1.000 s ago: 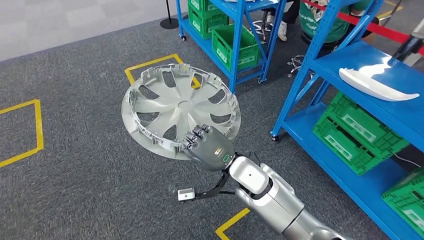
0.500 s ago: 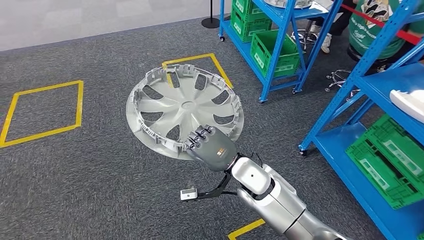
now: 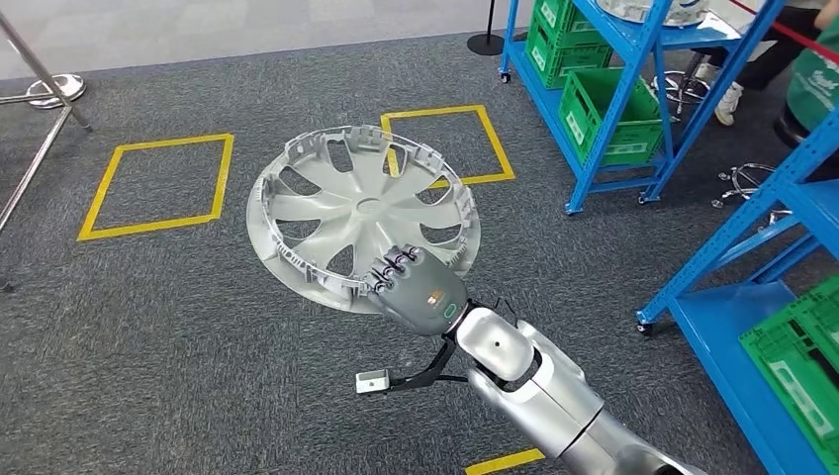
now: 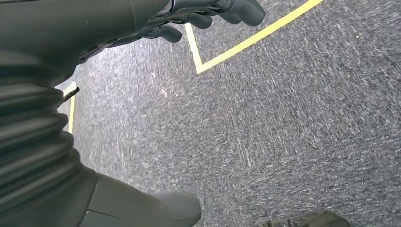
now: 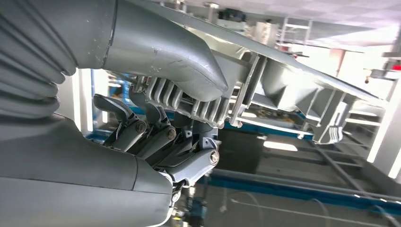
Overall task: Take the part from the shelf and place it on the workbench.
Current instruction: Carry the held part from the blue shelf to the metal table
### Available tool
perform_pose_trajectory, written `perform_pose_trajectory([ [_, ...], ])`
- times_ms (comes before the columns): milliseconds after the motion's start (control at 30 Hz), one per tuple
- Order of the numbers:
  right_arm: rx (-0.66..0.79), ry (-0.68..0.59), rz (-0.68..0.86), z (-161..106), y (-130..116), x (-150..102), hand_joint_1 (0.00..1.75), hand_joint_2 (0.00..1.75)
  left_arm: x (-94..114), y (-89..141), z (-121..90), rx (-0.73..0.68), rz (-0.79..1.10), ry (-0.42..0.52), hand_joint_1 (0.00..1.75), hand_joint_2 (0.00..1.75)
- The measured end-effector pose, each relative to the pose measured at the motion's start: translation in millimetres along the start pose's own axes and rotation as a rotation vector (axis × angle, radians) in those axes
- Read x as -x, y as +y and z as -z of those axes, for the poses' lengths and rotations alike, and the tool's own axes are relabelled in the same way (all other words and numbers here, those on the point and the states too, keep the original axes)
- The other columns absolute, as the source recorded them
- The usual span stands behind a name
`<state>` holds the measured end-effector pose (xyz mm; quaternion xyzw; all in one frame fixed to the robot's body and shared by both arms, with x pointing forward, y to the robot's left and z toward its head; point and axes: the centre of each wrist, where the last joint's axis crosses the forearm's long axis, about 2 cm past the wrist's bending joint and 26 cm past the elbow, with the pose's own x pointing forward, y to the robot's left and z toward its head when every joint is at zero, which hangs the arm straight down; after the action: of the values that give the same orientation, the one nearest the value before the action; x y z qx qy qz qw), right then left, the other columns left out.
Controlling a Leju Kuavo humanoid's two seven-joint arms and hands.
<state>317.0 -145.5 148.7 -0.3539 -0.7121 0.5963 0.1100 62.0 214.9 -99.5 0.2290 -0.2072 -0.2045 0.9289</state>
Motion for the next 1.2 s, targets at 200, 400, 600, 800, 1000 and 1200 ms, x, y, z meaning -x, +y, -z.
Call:
perform_pose_trajectory([
  [200, 0.006, 0.008, -0.01, 1.5, -0.7, 0.4, 1.75, 1.75, -2.6, 1.0, 1.0, 0.0, -0.005, -0.011, 0.0, 1.75],
  [400, -0.011, 0.013, -0.013, -3.4, 2.9, -2.9, 1.75, 1.75, -7.4, 1.4, 1.8, -0.001, -0.01, -0.017, 0.0, 1.75],
  [600, -0.01, 0.012, -0.014, -2.4, 2.0, -2.9, 1.75, 1.75, -6.8, -0.7, 0.1, -0.01, -0.009, -0.012, 0.0, 1.75],
  [800, 0.013, 0.017, -0.01, 2.8, -3.6, -2.8, 1.75, 1.75, -4.5, -1.0, -0.1, 0.009, -0.008, -0.01, 0.0, 1.75],
  [1000, 0.026, 0.02, -0.014, 4.1, -7.3, -1.8, 1.75, 1.75, -4.5, 1.5, 1.8, 0.011, 0.002, -0.016, 0.0, 1.75],
  [1200, 0.055, 0.023, -0.02, 9.2, -14.4, 0.0, 1.75, 1.75, -4.1, 3.0, 2.7, 0.004, 0.004, -0.02, 0.0, 1.75],
])
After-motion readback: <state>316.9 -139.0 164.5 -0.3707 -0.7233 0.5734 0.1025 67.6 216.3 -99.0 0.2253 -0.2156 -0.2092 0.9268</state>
